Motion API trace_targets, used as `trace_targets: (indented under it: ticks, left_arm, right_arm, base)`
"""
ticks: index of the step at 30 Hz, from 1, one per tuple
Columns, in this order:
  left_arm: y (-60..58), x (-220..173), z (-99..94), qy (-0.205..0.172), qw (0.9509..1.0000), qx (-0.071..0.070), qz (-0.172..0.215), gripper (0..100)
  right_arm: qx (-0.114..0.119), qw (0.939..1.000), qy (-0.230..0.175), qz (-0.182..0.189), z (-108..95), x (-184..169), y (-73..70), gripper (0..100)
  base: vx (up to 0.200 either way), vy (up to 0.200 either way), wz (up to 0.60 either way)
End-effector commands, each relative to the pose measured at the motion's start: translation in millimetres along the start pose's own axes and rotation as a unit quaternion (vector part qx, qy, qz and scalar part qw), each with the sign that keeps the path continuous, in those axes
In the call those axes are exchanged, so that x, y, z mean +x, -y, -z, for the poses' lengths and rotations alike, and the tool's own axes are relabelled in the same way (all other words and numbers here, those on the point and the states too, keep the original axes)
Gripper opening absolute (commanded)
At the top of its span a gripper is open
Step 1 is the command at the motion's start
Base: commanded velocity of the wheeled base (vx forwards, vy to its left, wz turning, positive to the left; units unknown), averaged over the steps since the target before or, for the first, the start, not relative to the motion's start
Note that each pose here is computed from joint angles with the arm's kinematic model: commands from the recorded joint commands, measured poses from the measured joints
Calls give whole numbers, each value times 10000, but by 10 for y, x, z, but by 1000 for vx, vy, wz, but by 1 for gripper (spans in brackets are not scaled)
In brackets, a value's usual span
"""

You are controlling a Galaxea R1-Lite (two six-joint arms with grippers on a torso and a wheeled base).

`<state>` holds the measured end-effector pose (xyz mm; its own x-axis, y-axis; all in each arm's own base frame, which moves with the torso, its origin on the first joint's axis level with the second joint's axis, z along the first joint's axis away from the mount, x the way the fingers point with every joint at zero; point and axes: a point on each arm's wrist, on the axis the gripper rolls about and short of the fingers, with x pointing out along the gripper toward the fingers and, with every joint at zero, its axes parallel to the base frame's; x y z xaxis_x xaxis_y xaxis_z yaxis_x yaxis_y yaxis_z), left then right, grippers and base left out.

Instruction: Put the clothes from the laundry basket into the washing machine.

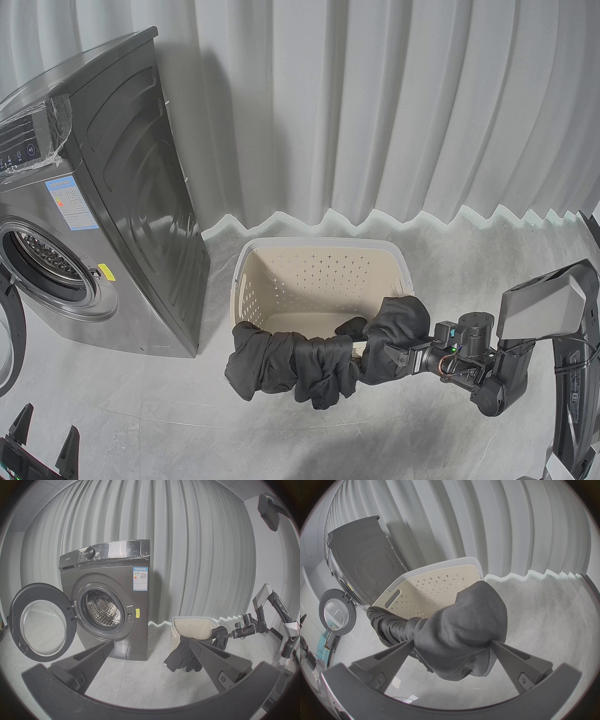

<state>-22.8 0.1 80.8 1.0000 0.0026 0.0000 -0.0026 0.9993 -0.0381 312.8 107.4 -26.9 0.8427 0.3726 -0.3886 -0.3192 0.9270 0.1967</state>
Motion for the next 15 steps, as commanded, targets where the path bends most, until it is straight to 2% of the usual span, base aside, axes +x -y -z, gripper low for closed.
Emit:
trace_targets:
  ticks: [1,15]
  left_arm:
    - [-2,1,53,-8,10000,-1,-3,100]
    - [-2,1,53,-8,10000,-1,-3,100]
  right_arm:
    - [-6,10000,25,2,1,27,-2,0]
    - [-37,9998,127,-141,-18,-8,-87,0]
  base:
    - [0,0,0]
    - [0,0,0]
